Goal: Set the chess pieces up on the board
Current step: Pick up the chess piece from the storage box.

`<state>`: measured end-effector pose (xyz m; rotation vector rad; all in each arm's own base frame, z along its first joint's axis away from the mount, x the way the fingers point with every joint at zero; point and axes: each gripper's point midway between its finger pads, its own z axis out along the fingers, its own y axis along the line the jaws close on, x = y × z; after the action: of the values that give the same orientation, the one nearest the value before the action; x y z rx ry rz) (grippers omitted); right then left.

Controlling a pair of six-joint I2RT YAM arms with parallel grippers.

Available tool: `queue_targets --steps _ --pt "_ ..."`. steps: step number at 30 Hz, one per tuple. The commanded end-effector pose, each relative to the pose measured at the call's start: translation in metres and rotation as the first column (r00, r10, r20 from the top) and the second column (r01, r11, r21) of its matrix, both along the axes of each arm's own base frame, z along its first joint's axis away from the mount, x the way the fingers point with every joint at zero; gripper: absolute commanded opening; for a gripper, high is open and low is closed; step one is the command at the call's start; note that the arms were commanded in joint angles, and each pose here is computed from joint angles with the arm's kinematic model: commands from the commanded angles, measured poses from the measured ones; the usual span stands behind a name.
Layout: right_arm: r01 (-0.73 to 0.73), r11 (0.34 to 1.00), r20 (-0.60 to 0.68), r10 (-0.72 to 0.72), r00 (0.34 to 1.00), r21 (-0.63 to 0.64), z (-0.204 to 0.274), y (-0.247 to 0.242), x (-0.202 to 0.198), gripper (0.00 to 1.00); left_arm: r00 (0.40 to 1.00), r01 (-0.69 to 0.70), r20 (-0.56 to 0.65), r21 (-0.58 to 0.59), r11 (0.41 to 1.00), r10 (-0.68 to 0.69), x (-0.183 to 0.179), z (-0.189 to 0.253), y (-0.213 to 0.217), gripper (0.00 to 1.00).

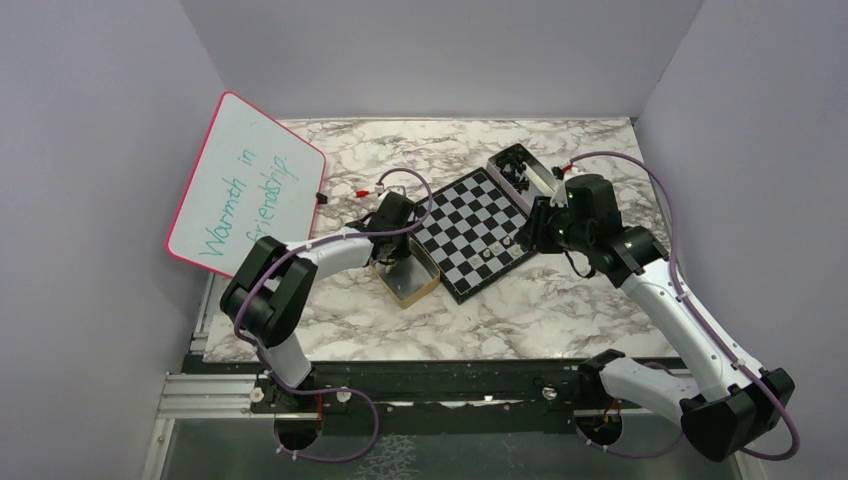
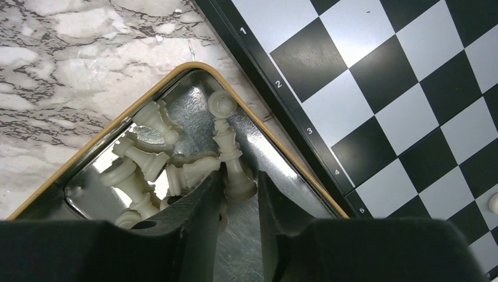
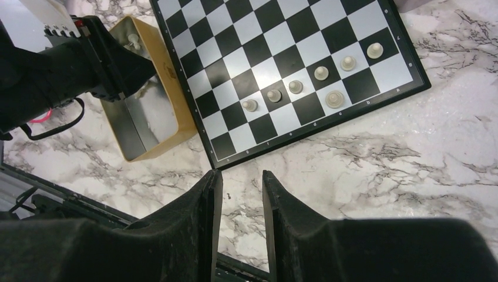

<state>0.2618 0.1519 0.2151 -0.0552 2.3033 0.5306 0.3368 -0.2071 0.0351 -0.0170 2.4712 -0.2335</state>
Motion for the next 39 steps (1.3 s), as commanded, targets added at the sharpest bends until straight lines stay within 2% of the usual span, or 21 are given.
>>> queue_targets --steps 1,8,12,19,24,29,33,35,39 --pt "-0.013 1.000 0.019 0.012 1.000 0.028 0.007 0.003 0.000 0.36 1.000 0.026 0.009 -0.012 1.000 -0.026 0.009 0.001 -0.008 0.25" --pt "-0.011 1.000 0.011 0.011 1.000 0.023 0.003 0.003 0.001 0.36 0.997 0.073 -0.019 -0.013 0.997 -0.074 0.001 0.006 -0.010 0.17" --pt "-0.015 0.999 0.004 0.015 1.000 0.037 0.002 0.007 0.001 0.36 0.995 0.100 0.002 -0.012 0.995 -0.100 -0.002 0.023 -0.009 0.15" --pt "-0.082 0.985 -0.009 0.084 0.996 0.151 0.006 0.029 -0.003 0.36 0.983 0.149 0.116 -0.034 0.988 -0.145 -0.006 0.073 -0.006 0.15" --pt "-0.147 0.959 -0.030 0.159 0.987 0.241 0.003 0.048 -0.009 0.36 0.932 0.301 0.229 -0.059 0.952 -0.281 -0.020 0.108 -0.013 0.14" --pt "-0.207 0.927 -0.053 0.235 0.971 0.312 0.000 0.066 -0.011 0.36 0.755 0.575 0.423 -0.060 0.816 -0.501 -0.052 0.141 -0.033 0.16" --pt "-0.285 0.872 -0.033 0.324 0.945 0.398 0.008 0.084 -0.016 0.37 0.543 0.758 0.538 0.016 0.652 -0.644 -0.084 0.155 -0.045 0.13" --pt "-0.319 0.837 -0.025 0.368 0.929 0.445 0.012 0.093 -0.018 0.38 0.468 0.799 0.586 0.040 0.600 -0.661 -0.096 0.161 -0.048 0.12" --pt "-0.347 0.788 -0.068 0.438 0.896 0.509 0.007 0.108 -0.019 0.39 0.362 0.839 0.646 0.089 0.537 -0.672 -0.111 0.168 -0.049 0.12"
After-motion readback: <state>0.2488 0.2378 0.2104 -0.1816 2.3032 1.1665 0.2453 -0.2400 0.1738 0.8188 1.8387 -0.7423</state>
